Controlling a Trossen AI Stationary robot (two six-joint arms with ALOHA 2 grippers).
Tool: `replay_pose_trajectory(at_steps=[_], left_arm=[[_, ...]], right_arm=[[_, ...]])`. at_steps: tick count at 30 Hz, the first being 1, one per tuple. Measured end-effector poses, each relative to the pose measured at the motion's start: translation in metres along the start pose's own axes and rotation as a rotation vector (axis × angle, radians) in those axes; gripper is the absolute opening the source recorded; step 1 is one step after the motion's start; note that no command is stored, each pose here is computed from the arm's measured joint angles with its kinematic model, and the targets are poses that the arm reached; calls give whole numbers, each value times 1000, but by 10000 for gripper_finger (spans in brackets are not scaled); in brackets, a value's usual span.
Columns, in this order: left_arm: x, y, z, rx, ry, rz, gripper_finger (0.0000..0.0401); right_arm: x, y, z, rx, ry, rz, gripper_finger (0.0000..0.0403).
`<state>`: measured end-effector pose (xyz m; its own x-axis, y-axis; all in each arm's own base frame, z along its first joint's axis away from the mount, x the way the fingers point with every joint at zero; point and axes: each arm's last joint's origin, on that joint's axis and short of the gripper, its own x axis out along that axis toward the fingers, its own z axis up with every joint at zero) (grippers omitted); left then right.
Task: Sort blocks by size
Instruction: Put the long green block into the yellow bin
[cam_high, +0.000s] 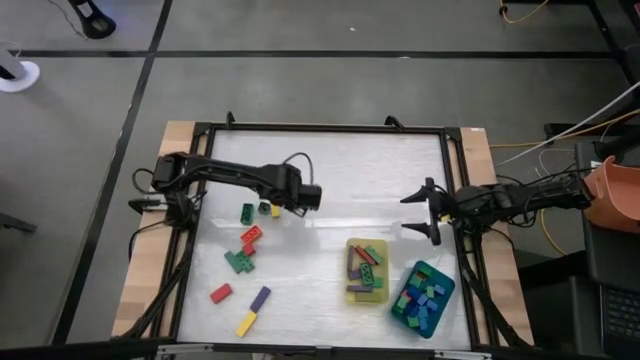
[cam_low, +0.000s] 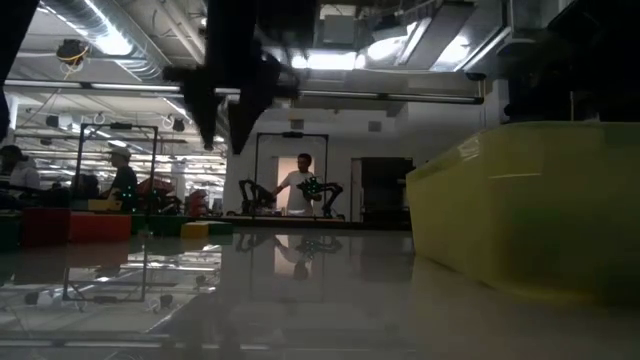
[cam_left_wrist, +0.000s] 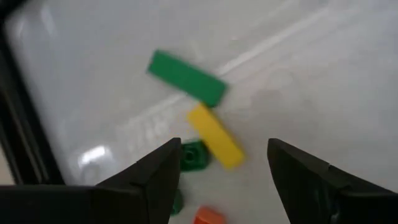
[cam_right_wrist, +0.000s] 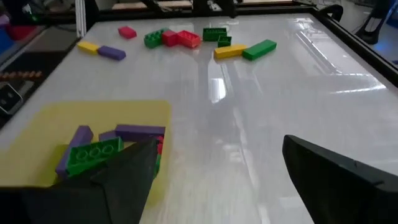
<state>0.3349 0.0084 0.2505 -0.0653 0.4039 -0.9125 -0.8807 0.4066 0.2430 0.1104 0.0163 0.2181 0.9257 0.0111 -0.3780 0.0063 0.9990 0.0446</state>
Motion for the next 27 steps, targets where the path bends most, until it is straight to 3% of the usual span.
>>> replay_pose_trajectory(at_steps=[4, 11, 21, 27], left_arm=[[31, 12, 8, -150, 72, 52, 225], [70, 24, 33, -320, 115, -17, 225], [94, 42, 42, -515, 215, 5, 225], [114, 43, 42, -577, 202, -51, 225]], right_arm=[[4, 0, -7, -22, 17, -2, 344], [7, -1, -15, -27, 45, -5, 344], [7, -1, -17, -30, 55, -6, 344], [7, -1, -17, -31, 57, -6, 344]])
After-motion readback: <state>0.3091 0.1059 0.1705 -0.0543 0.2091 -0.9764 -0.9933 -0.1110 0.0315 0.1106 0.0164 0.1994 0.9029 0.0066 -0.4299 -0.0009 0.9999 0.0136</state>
